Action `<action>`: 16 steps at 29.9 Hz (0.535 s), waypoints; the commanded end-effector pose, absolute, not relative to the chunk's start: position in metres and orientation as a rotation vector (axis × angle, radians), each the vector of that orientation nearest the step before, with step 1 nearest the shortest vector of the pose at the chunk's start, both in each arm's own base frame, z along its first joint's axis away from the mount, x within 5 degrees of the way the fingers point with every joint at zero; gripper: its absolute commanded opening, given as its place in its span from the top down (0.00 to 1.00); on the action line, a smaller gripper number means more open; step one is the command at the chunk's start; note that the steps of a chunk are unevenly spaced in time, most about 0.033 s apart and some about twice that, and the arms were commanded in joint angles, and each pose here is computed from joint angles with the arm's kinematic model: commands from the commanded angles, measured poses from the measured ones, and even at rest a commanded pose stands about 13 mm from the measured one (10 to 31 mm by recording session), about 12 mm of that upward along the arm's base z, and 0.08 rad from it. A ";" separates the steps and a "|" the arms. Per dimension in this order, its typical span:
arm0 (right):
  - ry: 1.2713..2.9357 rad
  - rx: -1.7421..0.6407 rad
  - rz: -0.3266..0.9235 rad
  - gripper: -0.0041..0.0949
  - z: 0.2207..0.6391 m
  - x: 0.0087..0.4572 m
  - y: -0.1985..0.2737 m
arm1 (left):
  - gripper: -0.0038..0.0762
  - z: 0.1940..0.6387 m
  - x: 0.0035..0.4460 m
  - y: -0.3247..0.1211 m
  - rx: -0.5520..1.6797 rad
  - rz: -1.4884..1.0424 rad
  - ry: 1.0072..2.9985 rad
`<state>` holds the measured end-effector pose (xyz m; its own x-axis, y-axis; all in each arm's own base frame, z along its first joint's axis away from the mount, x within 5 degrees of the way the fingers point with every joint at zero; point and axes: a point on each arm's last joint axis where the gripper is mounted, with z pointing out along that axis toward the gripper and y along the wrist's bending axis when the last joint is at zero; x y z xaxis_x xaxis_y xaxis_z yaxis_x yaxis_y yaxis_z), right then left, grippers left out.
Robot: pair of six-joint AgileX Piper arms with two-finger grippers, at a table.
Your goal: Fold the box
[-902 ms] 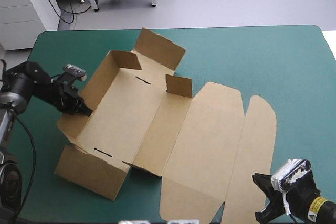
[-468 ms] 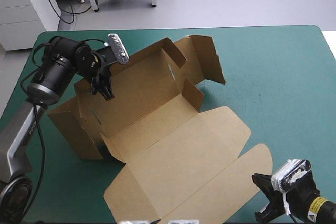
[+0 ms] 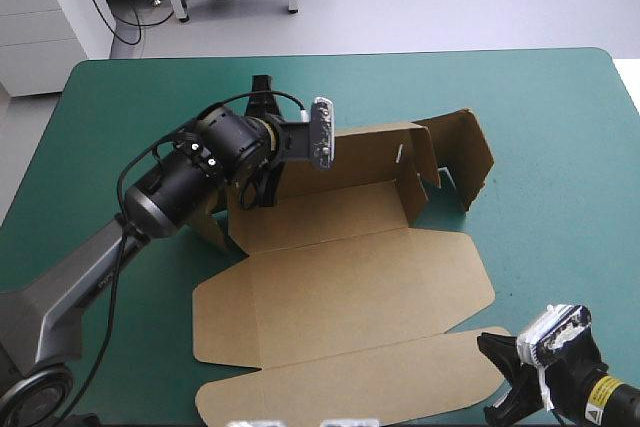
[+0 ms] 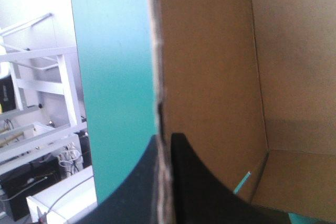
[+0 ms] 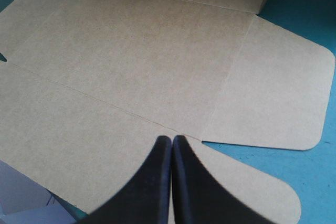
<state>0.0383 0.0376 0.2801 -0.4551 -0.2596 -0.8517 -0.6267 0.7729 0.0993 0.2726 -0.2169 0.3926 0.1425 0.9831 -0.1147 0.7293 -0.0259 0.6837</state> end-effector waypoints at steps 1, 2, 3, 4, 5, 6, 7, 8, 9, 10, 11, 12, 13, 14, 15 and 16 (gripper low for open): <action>1.968 -0.633 0.519 0.97 0.293 0.042 0.039 | 0.96 0.419 0.256 -0.222 1.767 0.600 1.506; 1.965 -0.634 0.513 0.97 0.293 0.042 0.039 | 0.96 0.419 0.255 -0.223 1.762 0.612 1.504; 1.964 -0.635 0.506 0.97 0.293 0.042 0.038 | 0.96 0.419 0.254 -0.225 1.768 0.629 1.490; 1.963 -0.637 0.500 0.97 0.293 0.042 0.038 | 0.96 0.418 0.254 -0.225 1.765 0.640 1.487; 1.963 -0.632 0.492 0.97 0.293 0.043 0.038 | 0.96 0.416 0.254 -0.226 1.762 0.654 1.484; 1.964 -0.624 0.489 0.97 0.293 0.043 0.037 | 0.96 0.413 0.254 -0.226 1.771 0.667 1.484; 1.968 -0.611 0.484 0.97 0.293 0.044 0.037 | 0.96 0.408 0.255 -0.225 1.777 0.684 1.486; 1.972 -0.594 0.482 0.97 0.293 0.044 0.036 | 0.96 0.405 0.255 -0.225 1.771 0.695 1.480; 1.975 -0.581 0.475 0.97 0.293 0.045 0.035 | 0.96 0.399 0.256 -0.225 1.774 0.711 1.467; 1.976 -0.572 0.476 0.97 0.293 0.045 0.035 | 0.96 0.394 0.256 -0.224 1.760 0.720 1.464; 1.975 -0.573 0.470 0.97 0.293 0.045 0.035 | 0.96 0.388 0.257 -0.224 1.741 0.736 1.445; 1.974 -0.574 0.468 0.97 0.293 0.045 0.035 | 0.96 0.384 0.256 -0.223 1.722 0.748 1.421; 1.974 -0.574 0.465 0.97 0.293 0.045 0.034 | 0.96 0.380 0.256 -0.222 1.698 0.753 1.394; 1.974 -0.574 0.465 0.97 0.293 0.045 0.034 | 0.96 0.377 0.255 -0.222 1.678 0.750 1.367; 1.974 -0.574 0.465 0.97 0.293 0.045 0.034 | 0.96 0.374 0.254 -0.221 1.666 0.754 1.345; 1.974 -0.574 0.465 0.97 0.293 0.045 0.034 | 0.96 0.370 0.252 -0.219 1.662 0.768 1.325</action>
<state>0.0421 0.0332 0.2802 -0.4633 -0.2373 -0.8538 -0.5755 0.8133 0.0862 0.2604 -0.2247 0.3541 0.1912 0.9813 -0.0214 0.5631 -0.0918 0.8213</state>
